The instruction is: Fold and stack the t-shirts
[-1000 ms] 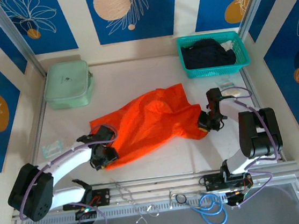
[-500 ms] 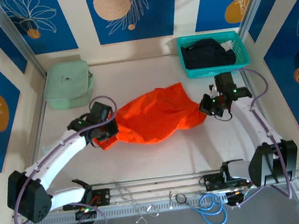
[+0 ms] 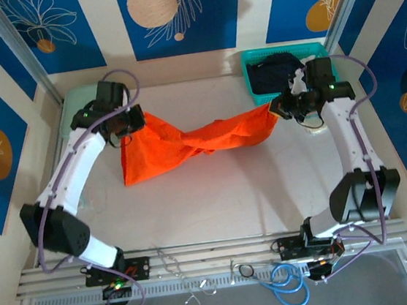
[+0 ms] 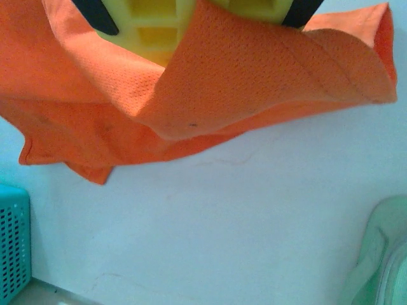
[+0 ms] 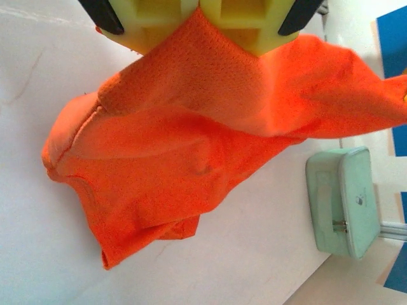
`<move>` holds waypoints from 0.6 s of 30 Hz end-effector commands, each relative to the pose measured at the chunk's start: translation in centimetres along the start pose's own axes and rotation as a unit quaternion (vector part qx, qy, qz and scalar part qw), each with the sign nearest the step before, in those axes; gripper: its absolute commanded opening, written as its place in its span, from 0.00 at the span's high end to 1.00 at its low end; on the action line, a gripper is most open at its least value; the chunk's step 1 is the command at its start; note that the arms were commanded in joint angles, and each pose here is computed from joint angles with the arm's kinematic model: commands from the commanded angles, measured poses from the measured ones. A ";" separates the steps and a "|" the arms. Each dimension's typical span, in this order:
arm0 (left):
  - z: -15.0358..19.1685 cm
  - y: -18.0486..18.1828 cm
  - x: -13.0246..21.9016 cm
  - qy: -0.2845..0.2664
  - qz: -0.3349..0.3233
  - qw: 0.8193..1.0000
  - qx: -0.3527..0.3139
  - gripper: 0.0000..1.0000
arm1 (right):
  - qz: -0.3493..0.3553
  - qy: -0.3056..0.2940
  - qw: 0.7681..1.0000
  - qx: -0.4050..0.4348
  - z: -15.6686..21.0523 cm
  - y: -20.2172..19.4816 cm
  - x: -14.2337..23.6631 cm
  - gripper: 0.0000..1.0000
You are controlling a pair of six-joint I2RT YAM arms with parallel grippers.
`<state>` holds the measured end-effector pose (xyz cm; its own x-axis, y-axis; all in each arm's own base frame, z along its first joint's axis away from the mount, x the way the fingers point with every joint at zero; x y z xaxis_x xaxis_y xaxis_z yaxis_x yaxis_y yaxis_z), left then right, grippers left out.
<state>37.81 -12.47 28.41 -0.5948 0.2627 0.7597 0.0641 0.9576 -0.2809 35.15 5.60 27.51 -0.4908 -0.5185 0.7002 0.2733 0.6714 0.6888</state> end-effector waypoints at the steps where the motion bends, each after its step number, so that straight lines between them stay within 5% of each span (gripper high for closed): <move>1: -3.5 -1.9 1.2 -0.026 0.045 0.998 -0.039 1.00 | -0.049 0.002 0.999 0.014 -0.5 2.5 1.8 1.00; 10: -9.1 -7.0 6.7 -0.093 0.154 0.980 -0.087 1.00 | -0.056 -0.037 0.998 -0.005 1.4 -0.5 4.2 1.00; 18: -1.4 -8.2 8.7 -0.046 0.189 0.975 -0.108 1.00 | -0.075 0.023 0.997 -0.026 7.5 -4.1 1.7 1.00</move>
<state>37.03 -17.32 38.73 -0.6162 0.5559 0.5579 0.3998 0.8311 -0.3864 28.34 4.42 25.11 -0.5283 -0.5649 0.6339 0.2823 0.5872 0.7586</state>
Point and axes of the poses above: each hand's point on the last joint's axis, 136 mm out from that joint toward the fingers, its own x axis back along the fingers, its own y axis along the line the jaws close on, z = x × y, the point moved 3 cm from there along x, back along the fingers, and after that the axes turned 8 degrees about -x, right-handed, at the moved point
